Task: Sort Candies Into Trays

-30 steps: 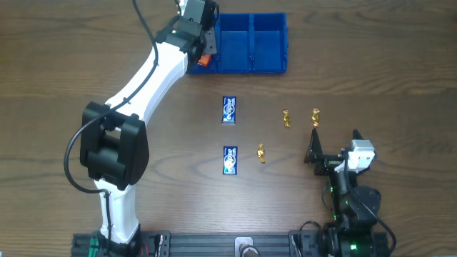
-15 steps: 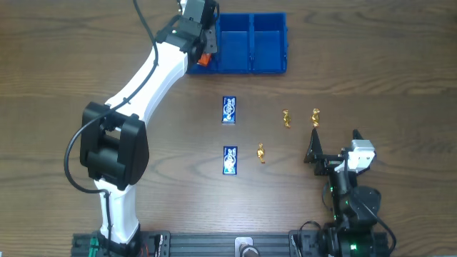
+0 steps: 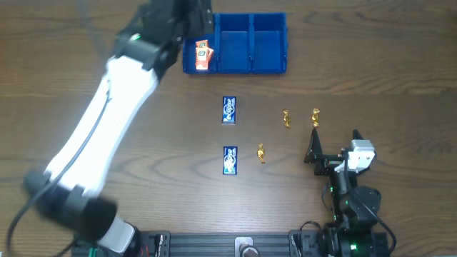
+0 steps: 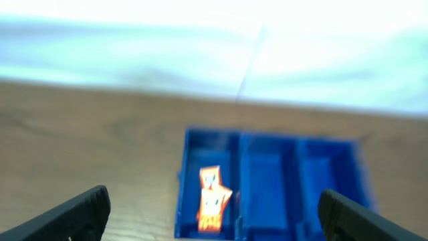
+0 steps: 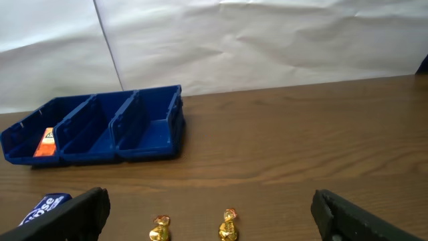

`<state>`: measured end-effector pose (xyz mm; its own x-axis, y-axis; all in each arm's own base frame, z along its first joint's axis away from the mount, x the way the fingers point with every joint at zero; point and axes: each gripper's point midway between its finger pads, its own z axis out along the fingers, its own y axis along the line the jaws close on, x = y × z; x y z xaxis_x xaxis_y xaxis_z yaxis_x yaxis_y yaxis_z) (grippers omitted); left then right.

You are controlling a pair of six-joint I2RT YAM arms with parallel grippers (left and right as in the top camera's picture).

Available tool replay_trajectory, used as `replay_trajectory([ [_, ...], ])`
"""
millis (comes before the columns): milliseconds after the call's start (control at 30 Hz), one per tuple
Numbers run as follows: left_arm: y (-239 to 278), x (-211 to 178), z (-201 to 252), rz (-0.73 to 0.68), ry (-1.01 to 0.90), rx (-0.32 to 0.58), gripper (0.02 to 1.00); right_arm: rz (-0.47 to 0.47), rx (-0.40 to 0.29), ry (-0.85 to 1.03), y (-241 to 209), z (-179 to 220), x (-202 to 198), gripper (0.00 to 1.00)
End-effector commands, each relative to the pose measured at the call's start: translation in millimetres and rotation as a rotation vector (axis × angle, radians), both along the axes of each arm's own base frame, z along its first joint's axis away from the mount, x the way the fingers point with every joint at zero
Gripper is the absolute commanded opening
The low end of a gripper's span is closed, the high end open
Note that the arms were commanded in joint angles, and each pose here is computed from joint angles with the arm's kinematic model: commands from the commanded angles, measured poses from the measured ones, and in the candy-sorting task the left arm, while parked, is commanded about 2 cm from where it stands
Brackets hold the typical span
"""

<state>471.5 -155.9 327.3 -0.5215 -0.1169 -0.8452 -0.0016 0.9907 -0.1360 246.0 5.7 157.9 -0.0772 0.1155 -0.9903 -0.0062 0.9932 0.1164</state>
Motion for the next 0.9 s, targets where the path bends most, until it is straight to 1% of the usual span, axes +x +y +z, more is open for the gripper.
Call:
replay_trajectory([
  [33, 27.2, -48.5, 93.0, -0.016, -0.202, 0.038, 0.998, -0.001, 0.006, -0.001, 0.2, -0.8, -0.2, 0.998],
  [100, 43.8, -67.2, 114.4, 0.002, -0.261, 0.022, 0.998, -0.001, 0.006, -0.001, 0.2, -0.8, -0.2, 0.998],
  [200, 64.5, -90.8, 131.1, 0.0, -0.34, -0.009, 0.998, -0.001, 0.006, -0.001, 0.2, -0.8, -0.2, 0.998],
  [267, 83.7, -109.0, 135.2, -0.002, -0.405, -0.041, 1.0, -0.001, 0.006, -0.001, 0.2, -0.8, -0.2, 0.998],
  [367, 105.0, -131.2, 131.5, 0.006, -0.478, -0.064, 1.0, -0.001, 0.006, -0.001, 0.2, -0.8, -0.2, 0.998],
  [433, 118.2, -150.4, 121.0, 0.014, -0.522, -0.071, 1.0, -0.001, 0.006, -0.001, 0.2, -0.8, -0.2, 0.998],
  [633, 138.6, -198.2, 75.5, 0.009, -0.609, -0.031, 0.998, -0.001, 0.006, -0.001, 0.2, -0.8, -0.2, 0.998],
  [767, 144.7, -222.0, 39.7, 0.008, -0.672, -0.011, 0.998, -0.001, 0.006, -0.001, 0.2, -0.8, -0.2, 0.998],
  [900, 141.8, -233.9, 3.6, -0.012, -0.711, -0.014, 0.996, -0.001, 0.006, -0.001, 0.2, -0.8, -0.2, 0.998],
])
